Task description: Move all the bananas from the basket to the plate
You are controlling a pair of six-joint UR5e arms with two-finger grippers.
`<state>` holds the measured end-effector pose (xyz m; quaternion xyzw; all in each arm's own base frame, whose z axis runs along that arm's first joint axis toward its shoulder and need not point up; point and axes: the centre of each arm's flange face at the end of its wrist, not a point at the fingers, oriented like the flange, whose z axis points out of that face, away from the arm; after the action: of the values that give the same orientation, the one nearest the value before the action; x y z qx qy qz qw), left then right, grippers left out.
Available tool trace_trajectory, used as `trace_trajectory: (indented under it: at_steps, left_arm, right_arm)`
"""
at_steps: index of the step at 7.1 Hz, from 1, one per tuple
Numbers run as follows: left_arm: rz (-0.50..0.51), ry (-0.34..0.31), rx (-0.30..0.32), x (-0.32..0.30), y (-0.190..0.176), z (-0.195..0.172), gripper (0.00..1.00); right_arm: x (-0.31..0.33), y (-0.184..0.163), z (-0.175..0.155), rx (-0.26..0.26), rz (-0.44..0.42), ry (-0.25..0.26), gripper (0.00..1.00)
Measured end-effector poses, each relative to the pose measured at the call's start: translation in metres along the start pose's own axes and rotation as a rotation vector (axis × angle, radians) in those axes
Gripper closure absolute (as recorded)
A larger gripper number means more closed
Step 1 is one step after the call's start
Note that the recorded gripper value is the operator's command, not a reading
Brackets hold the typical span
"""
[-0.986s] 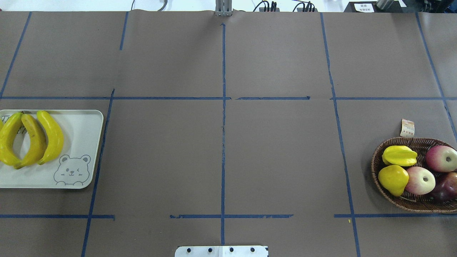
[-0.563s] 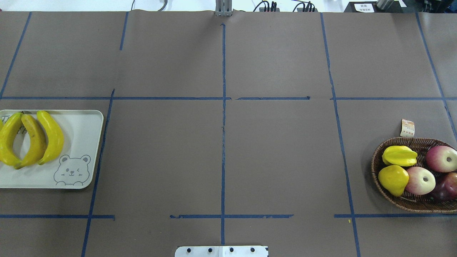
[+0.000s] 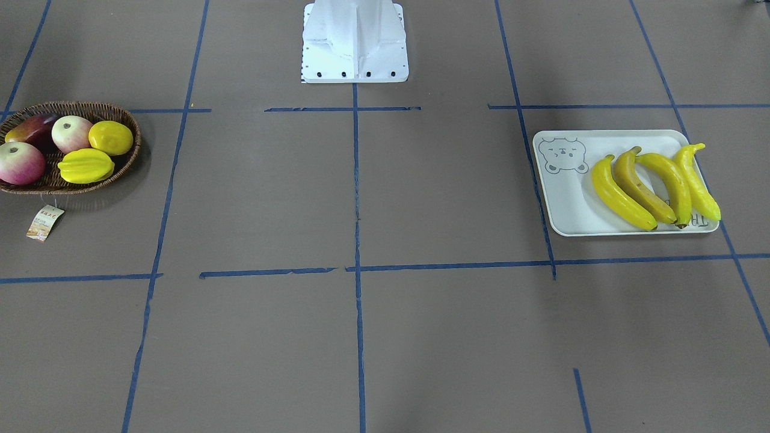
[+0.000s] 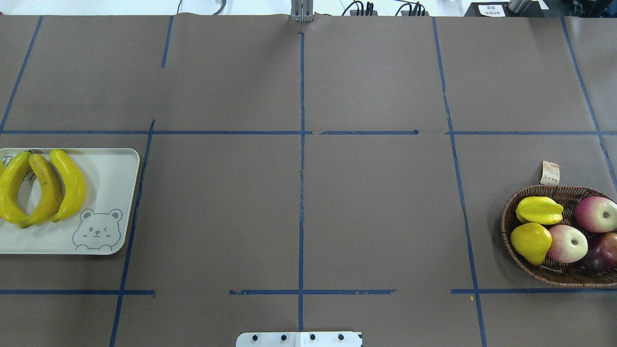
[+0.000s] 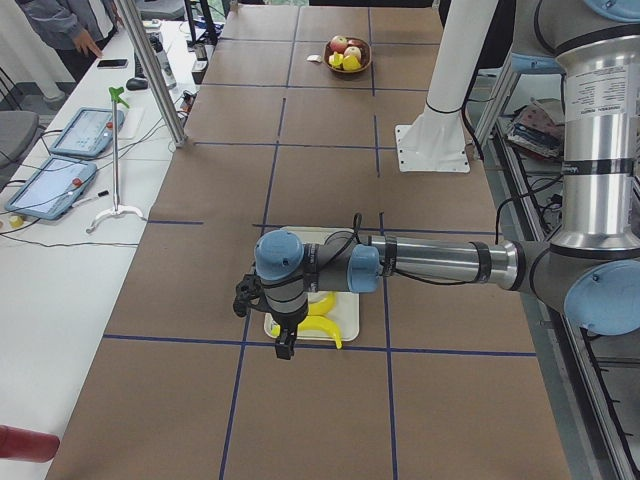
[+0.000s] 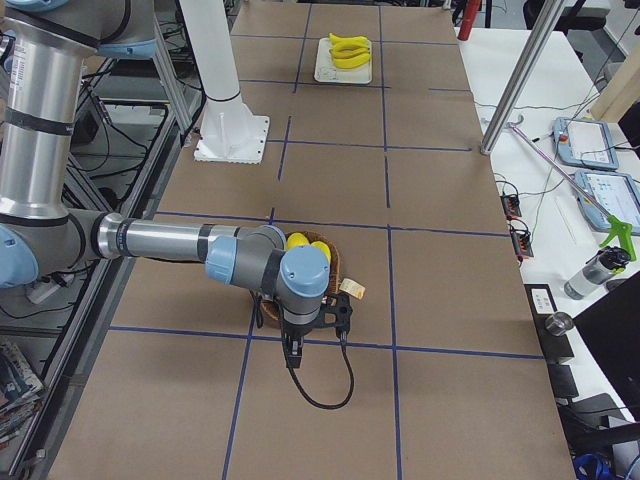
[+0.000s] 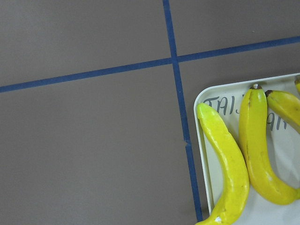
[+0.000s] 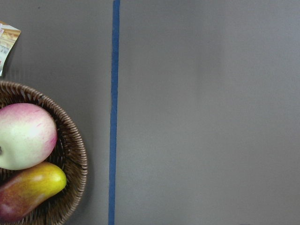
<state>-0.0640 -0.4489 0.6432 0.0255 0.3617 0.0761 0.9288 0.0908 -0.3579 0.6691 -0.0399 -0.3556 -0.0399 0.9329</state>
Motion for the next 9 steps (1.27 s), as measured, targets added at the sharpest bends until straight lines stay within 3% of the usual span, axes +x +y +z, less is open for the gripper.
trace_trajectory:
  at_steps: [4, 9]
  left_arm:
    - [-0.008, 0.003, -0.016, -0.003, 0.015, 0.007, 0.00]
    - [-0.009, 0.006, -0.018, -0.003, 0.017, 0.008, 0.00]
  right_arm:
    - [-0.023, -0.016, -0.022, 0.142, -0.014, 0.011, 0.00]
    - [-0.048, -0.018, -0.024, 0.151, -0.013, -0.015, 0.00]
